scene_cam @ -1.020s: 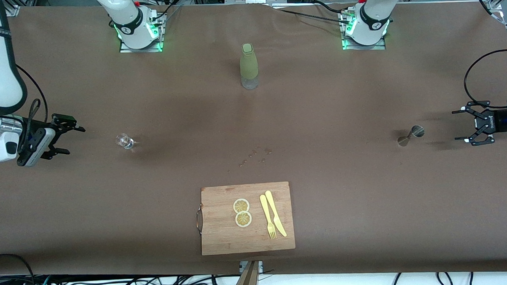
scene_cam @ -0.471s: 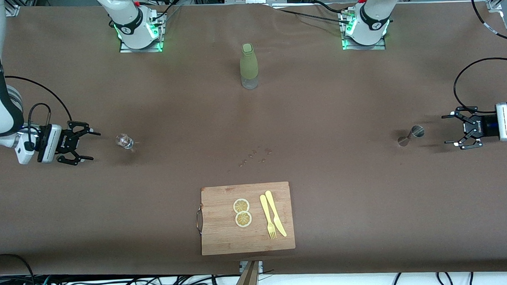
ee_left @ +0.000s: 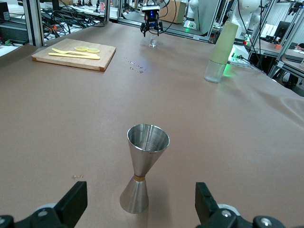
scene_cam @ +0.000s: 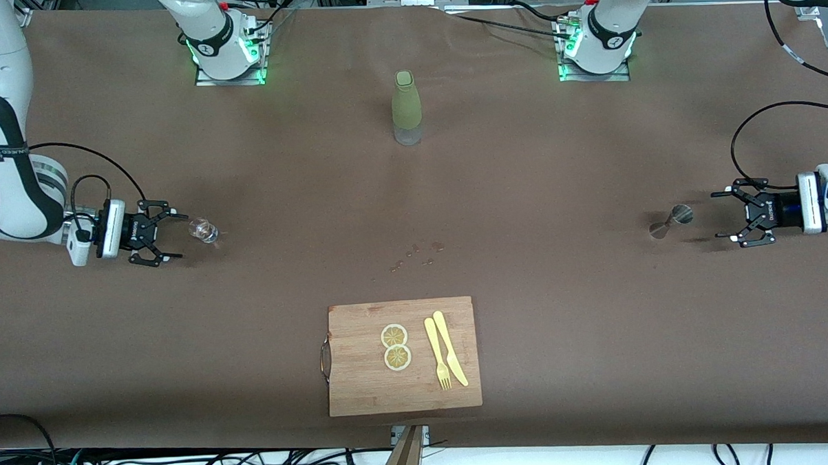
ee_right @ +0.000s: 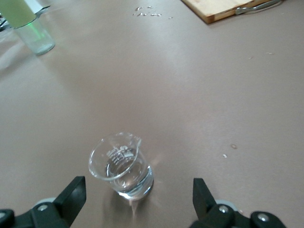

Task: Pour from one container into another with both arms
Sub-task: 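Lower the right gripper to the beaker while the left gripper reaches the jigger, then close the right gripper on the beaker while the left gripper grasps the jigger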

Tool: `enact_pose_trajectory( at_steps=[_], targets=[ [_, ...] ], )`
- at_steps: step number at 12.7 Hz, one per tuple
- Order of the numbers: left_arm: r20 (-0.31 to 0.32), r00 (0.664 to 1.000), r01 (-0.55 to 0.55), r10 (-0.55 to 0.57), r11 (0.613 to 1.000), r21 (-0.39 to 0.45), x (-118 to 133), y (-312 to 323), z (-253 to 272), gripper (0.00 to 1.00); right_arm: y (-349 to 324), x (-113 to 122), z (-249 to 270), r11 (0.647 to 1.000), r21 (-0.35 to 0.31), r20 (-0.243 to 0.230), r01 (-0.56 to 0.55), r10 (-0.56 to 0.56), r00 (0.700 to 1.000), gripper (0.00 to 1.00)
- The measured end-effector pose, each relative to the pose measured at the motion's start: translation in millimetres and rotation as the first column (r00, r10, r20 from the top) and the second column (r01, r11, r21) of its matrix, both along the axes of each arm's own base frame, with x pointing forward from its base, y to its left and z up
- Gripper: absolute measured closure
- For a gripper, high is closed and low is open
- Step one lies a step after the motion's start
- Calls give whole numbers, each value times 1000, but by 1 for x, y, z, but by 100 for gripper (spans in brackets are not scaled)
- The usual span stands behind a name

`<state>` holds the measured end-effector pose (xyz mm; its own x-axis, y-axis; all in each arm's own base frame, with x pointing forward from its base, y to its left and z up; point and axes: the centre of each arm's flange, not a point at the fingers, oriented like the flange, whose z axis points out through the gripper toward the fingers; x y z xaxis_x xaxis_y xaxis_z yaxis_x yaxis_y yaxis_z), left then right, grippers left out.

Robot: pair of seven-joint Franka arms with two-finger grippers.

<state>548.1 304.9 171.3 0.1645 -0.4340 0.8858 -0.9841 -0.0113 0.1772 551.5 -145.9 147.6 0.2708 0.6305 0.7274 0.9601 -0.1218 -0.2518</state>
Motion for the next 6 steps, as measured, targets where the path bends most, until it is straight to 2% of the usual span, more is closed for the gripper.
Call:
enact_pose_trajectory(
  at_steps=[6],
  targets=[
    [59,998,20,-15,997,-69,13,-29,-19,0,8,-6,-19,999,30,-7,-38,39,999,0]
  ],
)
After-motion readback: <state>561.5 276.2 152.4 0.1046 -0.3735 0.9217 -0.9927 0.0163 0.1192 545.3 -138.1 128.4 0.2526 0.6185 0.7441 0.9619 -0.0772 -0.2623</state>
